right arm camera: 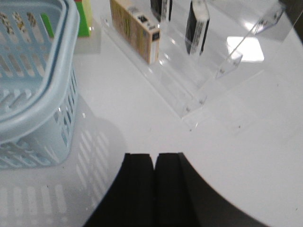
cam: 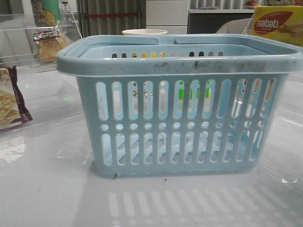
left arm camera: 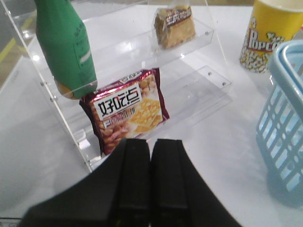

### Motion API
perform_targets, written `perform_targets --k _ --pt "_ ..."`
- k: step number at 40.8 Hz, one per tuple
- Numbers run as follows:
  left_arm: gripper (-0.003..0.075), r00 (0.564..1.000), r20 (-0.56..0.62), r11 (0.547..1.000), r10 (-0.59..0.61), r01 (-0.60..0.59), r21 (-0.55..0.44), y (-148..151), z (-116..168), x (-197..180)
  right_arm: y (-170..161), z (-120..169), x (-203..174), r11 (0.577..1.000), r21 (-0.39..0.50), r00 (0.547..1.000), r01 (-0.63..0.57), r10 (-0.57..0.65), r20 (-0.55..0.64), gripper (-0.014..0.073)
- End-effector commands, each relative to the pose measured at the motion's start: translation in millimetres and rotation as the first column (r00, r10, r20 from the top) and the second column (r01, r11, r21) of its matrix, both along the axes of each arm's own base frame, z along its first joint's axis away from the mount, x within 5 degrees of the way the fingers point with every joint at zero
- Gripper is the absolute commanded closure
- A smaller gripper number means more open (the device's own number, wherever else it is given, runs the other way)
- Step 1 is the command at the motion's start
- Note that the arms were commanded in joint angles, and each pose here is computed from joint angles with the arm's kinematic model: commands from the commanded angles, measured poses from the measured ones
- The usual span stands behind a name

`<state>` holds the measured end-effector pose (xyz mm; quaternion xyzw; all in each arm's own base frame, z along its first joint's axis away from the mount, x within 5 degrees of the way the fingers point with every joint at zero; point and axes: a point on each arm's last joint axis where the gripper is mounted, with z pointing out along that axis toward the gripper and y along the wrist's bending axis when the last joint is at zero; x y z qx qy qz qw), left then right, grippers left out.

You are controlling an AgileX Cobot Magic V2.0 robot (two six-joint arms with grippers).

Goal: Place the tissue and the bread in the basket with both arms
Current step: 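Reach the right gripper to the small tissue pack on the shelf and grasp it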

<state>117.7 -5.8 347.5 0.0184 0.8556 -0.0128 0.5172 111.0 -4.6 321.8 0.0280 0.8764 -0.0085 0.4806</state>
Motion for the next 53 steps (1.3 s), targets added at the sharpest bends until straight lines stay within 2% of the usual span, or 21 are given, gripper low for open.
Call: perform_targets --k 1,4,8,13,16,18,24,31,42,53 --pt "0.0629 0.999 0.035 1.000 -0.008 0.008 -0.010 -1.9 6.6 10.4 -0.3 0.1 13.3 1.000 -0.013 1.000 -0.005 0.005 0.011 0.0537" --pt "0.0629 1.000 0.009 1.000 -0.012 0.011 0.006 -1.9 1.1 15.4 -0.4 -5.5 19.6 1.000 -0.012 0.999 -0.006 0.005 -0.032 0.0532" --pt "0.0581 0.999 -0.017 0.999 -0.029 0.030 0.041 -2.2 -3.5 20.6 -0.7 -11.4 28.2 1.000 -0.012 0.997 -0.006 0.005 -0.074 0.0428" --pt "0.0400 0.999 -0.039 0.998 -0.031 0.033 0.045 -2.5 -7.3 25.0 -0.9 -16.8 36.5 1.000 -0.013 0.994 -0.007 0.006 -0.108 0.0180" --pt "0.0293 0.999 -0.033 0.998 -0.031 0.033 0.045 -2.5 -6.9 25.6 -1.0 -20.7 42.1 1.000 -0.013 0.992 -0.008 0.006 -0.130 0.0074" --pt "0.0258 0.999 -0.031 0.998 -0.031 0.033 0.045 -2.6 -6.8 25.7 -1.1 -23.2 46.5 1.000 -0.014 0.990 -0.008 0.006 -0.140 0.0038" --pt "0.0265 0.999 -0.029 0.998 -0.031 0.033 0.045 -2.6 -6.6 25.8 -5.5 -20.4 63.8 1.000 -0.008 0.990 0.019 -0.020 -0.139 0.0034" --pt "0.0267 0.999 -0.029 0.998 -0.031 0.033 0.045 -2.6 -6.6 25.8 -25.9 0.4 95.1 0.994 -0.007 0.986 0.112 -0.112 -0.121 0.0034" --pt "0.0267 0.999 -0.029 0.998 -0.031 0.033 0.045 -2.6 -6.6 25.8 -48.9 24.8 164.1 0.987 -0.008 0.984 0.159 -0.159 -0.075 0.0034" --pt "0.0267 0.999 -0.029 0.998 -0.031 0.033 0.045 -2.6 -6.6 25.8 -64.4 17.7 240.7 0.988 -0.045 0.987 0.150 -0.152 -0.048 0.0034"
